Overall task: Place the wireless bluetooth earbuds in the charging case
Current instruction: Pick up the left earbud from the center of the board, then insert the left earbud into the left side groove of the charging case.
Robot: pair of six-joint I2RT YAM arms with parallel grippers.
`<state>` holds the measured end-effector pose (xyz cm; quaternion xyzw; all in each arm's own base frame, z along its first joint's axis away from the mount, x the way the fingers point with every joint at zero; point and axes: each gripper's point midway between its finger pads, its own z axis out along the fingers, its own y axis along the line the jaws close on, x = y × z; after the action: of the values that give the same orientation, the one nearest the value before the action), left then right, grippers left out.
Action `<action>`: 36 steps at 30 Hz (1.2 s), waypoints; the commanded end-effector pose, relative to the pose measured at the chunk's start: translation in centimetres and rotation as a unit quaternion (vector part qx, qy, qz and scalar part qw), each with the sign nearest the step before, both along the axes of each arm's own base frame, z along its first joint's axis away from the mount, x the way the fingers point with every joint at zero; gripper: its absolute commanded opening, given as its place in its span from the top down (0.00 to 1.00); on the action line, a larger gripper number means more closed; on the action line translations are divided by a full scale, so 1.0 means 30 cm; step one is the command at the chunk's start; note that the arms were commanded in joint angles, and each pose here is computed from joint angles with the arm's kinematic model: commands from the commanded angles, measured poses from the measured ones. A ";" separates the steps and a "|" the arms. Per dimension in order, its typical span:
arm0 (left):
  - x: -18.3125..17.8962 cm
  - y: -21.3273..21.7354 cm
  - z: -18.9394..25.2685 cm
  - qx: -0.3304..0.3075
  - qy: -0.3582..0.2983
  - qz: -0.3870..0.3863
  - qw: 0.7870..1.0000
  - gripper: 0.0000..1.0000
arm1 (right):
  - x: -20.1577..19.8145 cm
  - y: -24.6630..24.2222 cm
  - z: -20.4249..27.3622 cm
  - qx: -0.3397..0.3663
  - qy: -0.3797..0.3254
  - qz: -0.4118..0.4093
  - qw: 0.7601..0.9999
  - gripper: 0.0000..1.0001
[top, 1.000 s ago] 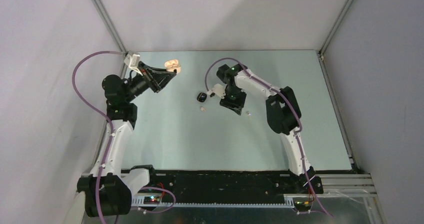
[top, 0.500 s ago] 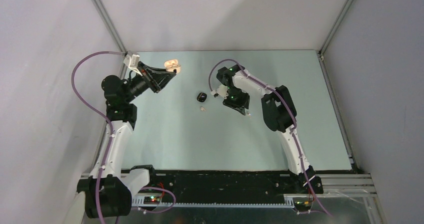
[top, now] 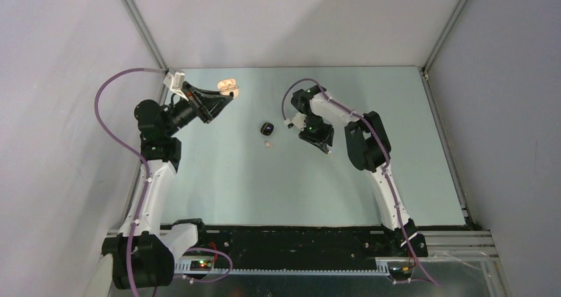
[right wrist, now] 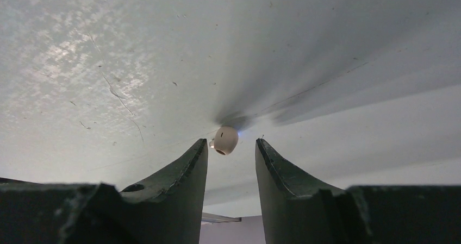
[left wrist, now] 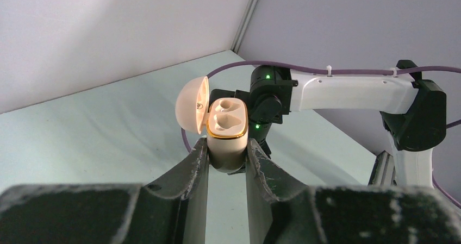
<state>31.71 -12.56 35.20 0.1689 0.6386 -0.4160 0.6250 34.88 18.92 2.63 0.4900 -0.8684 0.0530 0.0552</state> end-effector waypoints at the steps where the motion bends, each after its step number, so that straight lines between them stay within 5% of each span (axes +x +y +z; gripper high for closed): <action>1: -0.007 0.005 0.028 0.001 -0.016 0.007 1.000 1.00 | 0.008 0.008 0.005 0.003 0.002 -0.013 1.000 0.59; 15: -0.010 0.006 0.017 0.002 -0.013 0.009 1.000 1.00 | -0.009 -0.003 -0.029 0.000 0.023 -0.022 0.999 0.67; 21: -0.013 0.002 0.008 0.006 -0.013 0.005 1.000 1.00 | -0.002 0.001 -0.013 0.006 0.017 -0.018 1.000 0.79; 26: -0.011 -0.026 -0.036 0.028 -0.020 -0.020 0.999 1.00 | 0.028 0.060 0.133 0.084 -0.015 0.003 0.996 0.99; 28: -0.005 -0.045 -0.046 0.032 -0.022 -0.036 0.999 1.00 | 0.028 0.098 0.233 0.153 -0.028 0.012 0.988 1.00; 32: 0.005 -0.082 -0.041 0.026 -0.029 -0.081 0.996 1.00 | -0.009 0.213 0.499 0.353 -0.063 0.057 0.932 1.00; 36: -0.015 -0.126 0.001 0.022 -0.057 -0.134 0.989 1.00 | -0.057 0.263 0.837 0.541 -0.177 0.149 0.809 1.00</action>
<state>32.56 -14.80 31.97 0.2180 0.6399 -0.4516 0.5823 35.27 23.61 14.94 0.5055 -0.8258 -0.1896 -0.1632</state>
